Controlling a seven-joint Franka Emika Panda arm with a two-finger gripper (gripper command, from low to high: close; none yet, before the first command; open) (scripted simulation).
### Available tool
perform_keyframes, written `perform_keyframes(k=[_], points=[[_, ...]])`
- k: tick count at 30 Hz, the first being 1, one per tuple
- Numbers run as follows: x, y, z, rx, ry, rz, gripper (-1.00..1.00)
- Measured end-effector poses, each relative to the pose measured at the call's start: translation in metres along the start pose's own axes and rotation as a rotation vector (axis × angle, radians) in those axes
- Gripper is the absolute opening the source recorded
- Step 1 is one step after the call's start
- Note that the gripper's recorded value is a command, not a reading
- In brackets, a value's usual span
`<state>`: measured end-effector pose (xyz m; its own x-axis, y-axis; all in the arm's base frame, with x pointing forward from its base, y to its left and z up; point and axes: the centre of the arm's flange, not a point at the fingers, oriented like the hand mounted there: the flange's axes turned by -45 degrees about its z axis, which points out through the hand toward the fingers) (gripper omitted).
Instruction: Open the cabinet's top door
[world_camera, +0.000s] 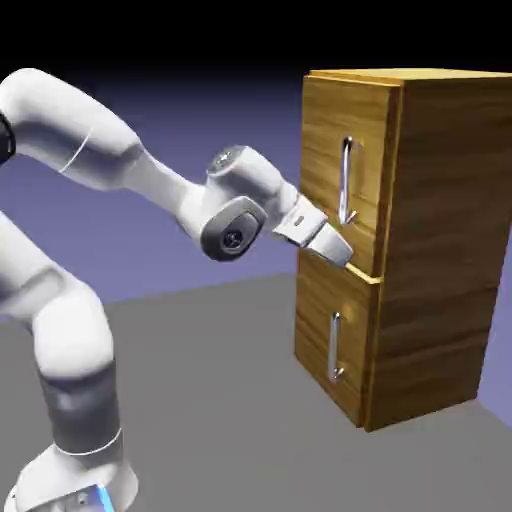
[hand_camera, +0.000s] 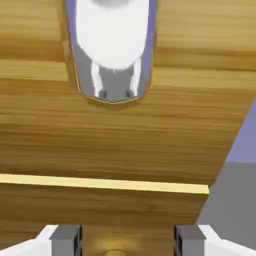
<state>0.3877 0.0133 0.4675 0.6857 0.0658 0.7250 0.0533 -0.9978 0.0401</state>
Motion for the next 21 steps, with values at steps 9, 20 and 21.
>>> perform_keyframes(k=[9, 20, 21], points=[[0.013, -0.023, -0.025, -0.008, 0.062, -0.036, 0.00], [0.016, -0.038, -0.052, -0.034, 0.166, -0.058, 0.00], [0.016, -0.039, -0.054, -0.036, 0.177, -0.059, 0.00]])
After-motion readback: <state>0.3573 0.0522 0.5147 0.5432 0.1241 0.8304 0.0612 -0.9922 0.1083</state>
